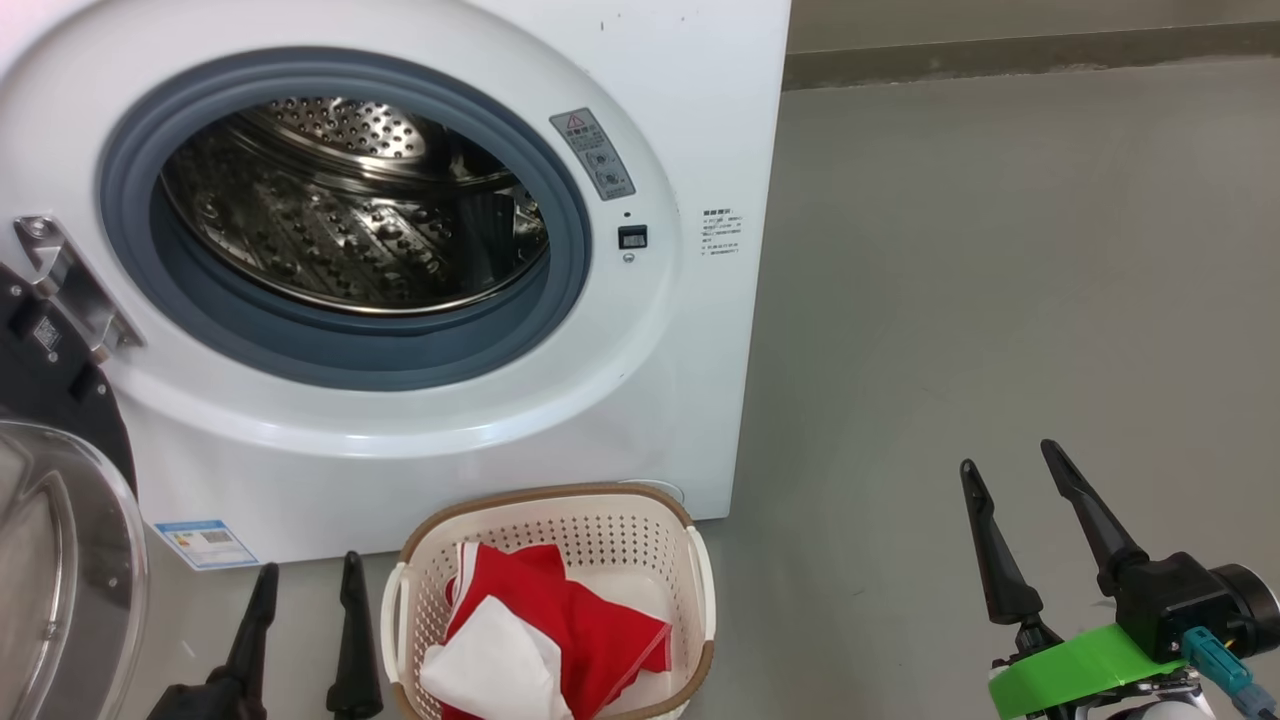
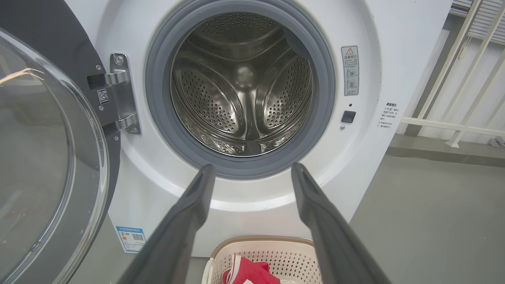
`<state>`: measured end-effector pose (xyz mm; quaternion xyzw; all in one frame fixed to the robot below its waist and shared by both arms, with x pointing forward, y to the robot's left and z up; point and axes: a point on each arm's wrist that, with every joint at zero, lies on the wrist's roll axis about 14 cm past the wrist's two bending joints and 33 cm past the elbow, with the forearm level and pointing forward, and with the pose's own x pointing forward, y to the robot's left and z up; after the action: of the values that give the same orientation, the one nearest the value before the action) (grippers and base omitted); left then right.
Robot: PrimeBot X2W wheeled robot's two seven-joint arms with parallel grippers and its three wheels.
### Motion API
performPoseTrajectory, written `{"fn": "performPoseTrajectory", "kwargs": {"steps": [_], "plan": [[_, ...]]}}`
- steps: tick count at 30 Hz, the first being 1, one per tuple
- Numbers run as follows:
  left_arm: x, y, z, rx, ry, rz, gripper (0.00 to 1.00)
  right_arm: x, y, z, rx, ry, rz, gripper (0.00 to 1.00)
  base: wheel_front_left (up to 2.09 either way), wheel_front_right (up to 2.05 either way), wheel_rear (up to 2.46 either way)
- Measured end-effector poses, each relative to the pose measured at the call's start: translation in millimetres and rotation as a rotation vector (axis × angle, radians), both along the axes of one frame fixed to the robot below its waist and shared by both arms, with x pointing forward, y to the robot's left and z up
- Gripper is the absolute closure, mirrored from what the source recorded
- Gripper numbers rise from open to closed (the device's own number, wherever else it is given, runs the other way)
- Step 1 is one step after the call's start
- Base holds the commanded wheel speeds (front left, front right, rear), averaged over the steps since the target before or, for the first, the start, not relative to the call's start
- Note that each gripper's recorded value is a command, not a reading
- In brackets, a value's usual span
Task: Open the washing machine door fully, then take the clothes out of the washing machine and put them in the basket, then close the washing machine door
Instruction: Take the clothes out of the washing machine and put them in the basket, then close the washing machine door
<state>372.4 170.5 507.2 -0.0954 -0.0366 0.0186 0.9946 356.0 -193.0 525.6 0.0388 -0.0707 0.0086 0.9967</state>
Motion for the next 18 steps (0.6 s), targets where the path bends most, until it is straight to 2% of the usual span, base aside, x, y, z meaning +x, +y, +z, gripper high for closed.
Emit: {"fn": "performPoseTrajectory", "kwargs": {"steps": [9, 18], "plan": [[-1.1, 2.6, 0.4, 0.004, 0.0, 0.011, 0.0, 0.9, 1.4, 0.4, 0.0, -0.001, 0.004, 0.0, -0.42, 0.42, 0.0], [-1.9, 4.1, 3.5, 0.007, -0.009, 0.017, 0.0, 2.1, 2.7, 0.3, 0.0, -0.001, 0.008, 0.0, -1.59, 1.59, 0.0]]}}
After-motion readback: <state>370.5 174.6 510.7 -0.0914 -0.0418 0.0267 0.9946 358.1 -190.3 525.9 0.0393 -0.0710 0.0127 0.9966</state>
